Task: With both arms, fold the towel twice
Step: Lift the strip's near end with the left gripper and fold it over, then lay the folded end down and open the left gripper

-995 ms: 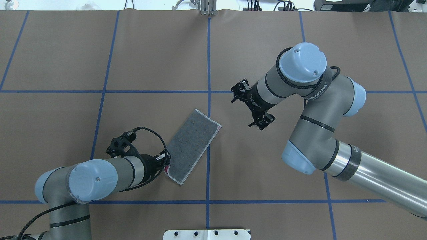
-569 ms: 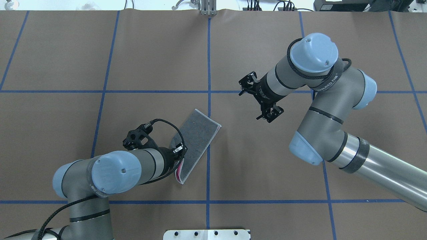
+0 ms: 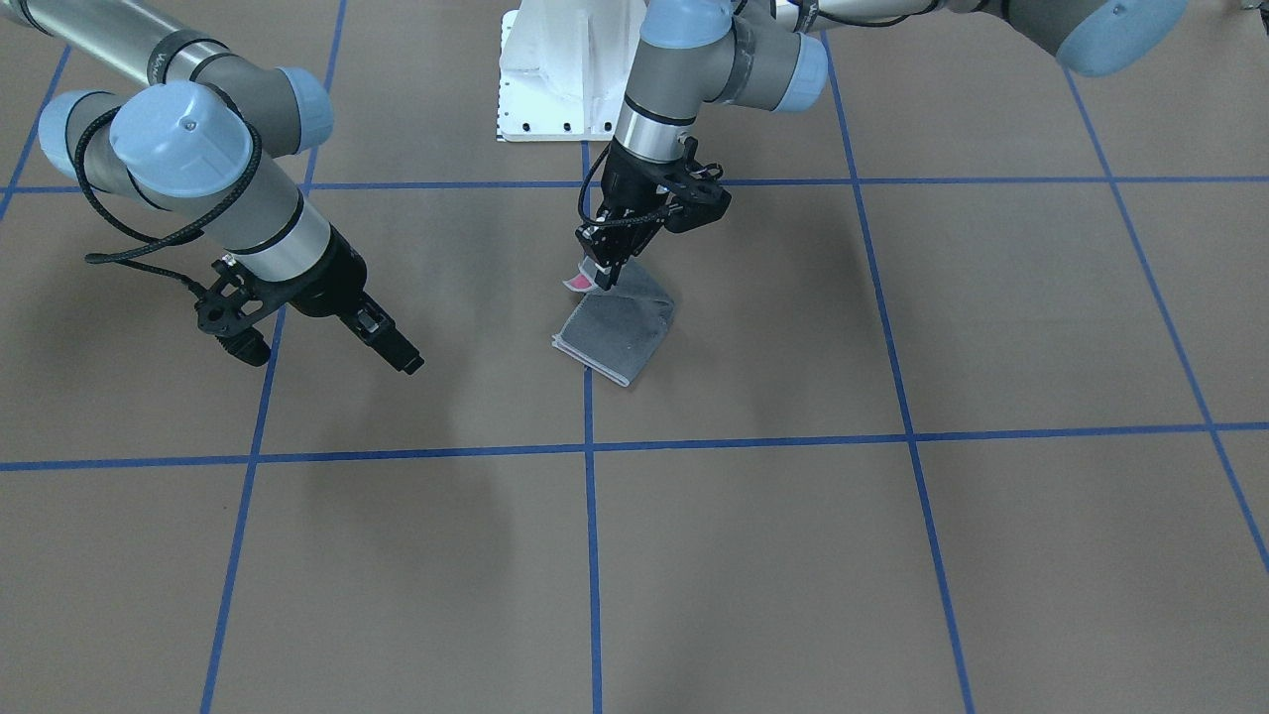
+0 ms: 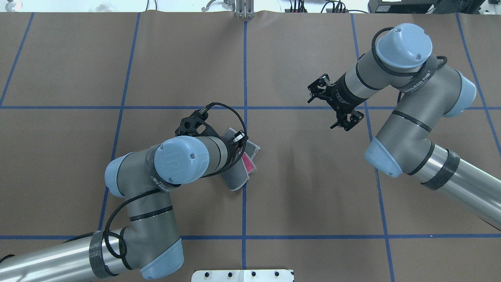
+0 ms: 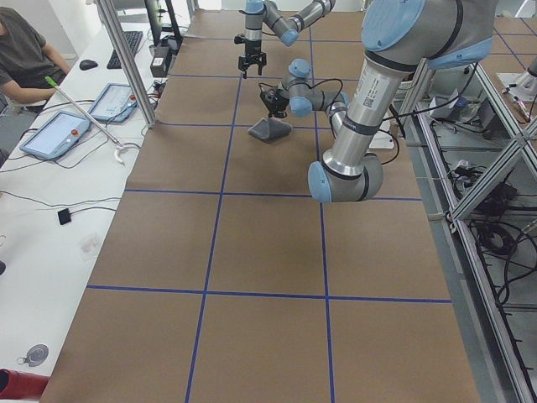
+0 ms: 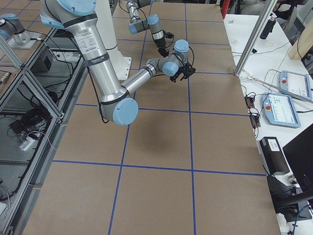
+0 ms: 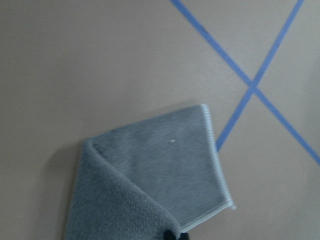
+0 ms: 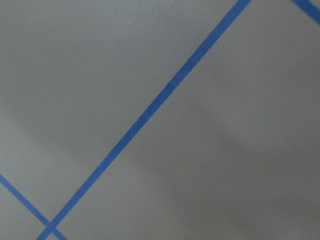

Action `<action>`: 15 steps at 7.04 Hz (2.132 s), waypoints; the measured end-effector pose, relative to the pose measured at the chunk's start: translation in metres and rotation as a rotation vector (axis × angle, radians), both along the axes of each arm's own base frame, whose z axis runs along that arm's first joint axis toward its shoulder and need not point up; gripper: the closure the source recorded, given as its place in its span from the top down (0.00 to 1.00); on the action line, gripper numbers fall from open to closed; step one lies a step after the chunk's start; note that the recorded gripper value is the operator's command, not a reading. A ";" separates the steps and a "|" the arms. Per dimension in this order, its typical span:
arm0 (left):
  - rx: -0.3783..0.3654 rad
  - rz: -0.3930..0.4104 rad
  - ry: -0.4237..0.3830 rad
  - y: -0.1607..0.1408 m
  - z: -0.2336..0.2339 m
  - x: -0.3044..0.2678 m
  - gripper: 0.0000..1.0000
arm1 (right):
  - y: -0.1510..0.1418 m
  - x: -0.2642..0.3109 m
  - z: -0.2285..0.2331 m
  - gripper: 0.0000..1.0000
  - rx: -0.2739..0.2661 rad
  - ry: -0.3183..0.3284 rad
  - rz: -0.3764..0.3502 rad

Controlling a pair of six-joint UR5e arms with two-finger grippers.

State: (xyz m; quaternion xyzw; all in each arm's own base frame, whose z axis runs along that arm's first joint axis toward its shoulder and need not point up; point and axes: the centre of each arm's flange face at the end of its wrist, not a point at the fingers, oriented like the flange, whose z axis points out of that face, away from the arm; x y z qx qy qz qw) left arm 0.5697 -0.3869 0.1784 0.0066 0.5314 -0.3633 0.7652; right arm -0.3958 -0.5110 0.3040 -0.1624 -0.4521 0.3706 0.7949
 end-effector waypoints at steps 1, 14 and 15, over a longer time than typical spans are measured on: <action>0.000 -0.024 -0.007 -0.020 -0.003 0.000 0.00 | -0.001 0.000 0.001 1.00 0.001 0.002 -0.001; -0.049 -0.002 -0.002 -0.095 0.033 -0.014 1.00 | -0.015 -0.049 -0.022 1.00 0.055 0.035 0.051; -0.047 0.020 0.003 -0.083 0.034 0.000 1.00 | -0.017 -0.049 -0.027 1.00 0.060 0.031 0.056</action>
